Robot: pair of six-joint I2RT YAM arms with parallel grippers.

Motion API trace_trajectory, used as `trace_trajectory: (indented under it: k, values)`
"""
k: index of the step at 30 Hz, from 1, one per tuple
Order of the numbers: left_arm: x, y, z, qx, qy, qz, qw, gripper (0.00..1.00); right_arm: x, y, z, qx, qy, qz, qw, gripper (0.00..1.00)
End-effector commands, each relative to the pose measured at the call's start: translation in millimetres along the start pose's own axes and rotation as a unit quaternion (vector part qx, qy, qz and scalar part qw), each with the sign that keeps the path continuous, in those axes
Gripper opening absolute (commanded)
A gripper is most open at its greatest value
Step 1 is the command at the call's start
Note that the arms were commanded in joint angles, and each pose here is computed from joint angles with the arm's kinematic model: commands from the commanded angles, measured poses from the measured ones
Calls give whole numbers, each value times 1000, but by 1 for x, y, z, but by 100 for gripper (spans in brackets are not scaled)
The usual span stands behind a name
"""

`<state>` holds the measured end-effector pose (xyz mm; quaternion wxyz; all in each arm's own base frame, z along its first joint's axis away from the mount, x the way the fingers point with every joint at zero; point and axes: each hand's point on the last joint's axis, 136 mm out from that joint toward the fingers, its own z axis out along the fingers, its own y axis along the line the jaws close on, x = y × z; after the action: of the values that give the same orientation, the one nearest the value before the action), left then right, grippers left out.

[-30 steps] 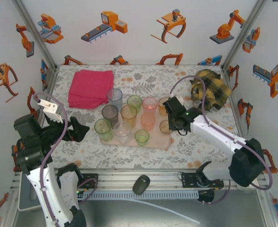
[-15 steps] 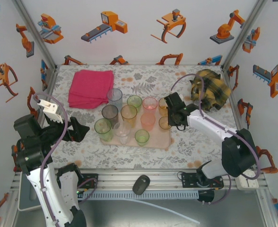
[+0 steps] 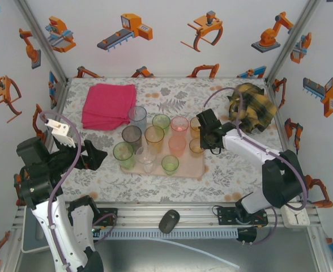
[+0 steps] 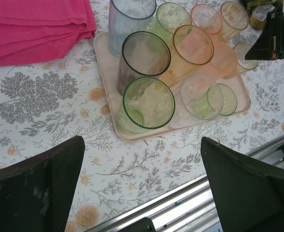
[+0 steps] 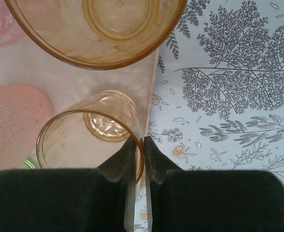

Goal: Place the glasses into the tray

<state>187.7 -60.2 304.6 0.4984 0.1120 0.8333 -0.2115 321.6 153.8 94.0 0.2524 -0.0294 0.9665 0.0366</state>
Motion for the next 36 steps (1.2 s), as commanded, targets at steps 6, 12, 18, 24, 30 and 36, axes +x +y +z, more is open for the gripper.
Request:
trace_trajectory:
  k: [6,12,18,24,30,36]
  values:
    - [1,-4,0,11,2,6,1000,97,-12,7,-3,-15,-12,-1,1000,22]
    - [-1,-6,-1,12,-1,10,1000,97,-21,6,-17,-20,-34,0,999,31]
    - [-4,-7,-4,11,-4,12,1000,97,-35,0,-51,-23,-82,8,996,33]
    - [-6,-11,-7,11,-6,18,1000,97,-32,-10,-88,-30,-109,23,993,35]
    - [-6,-13,-9,13,-6,20,1000,97,4,-25,-97,-37,-91,56,994,35]
    - [-7,-14,-8,21,-7,9,1000,97,50,-30,-89,-70,-67,106,990,32]
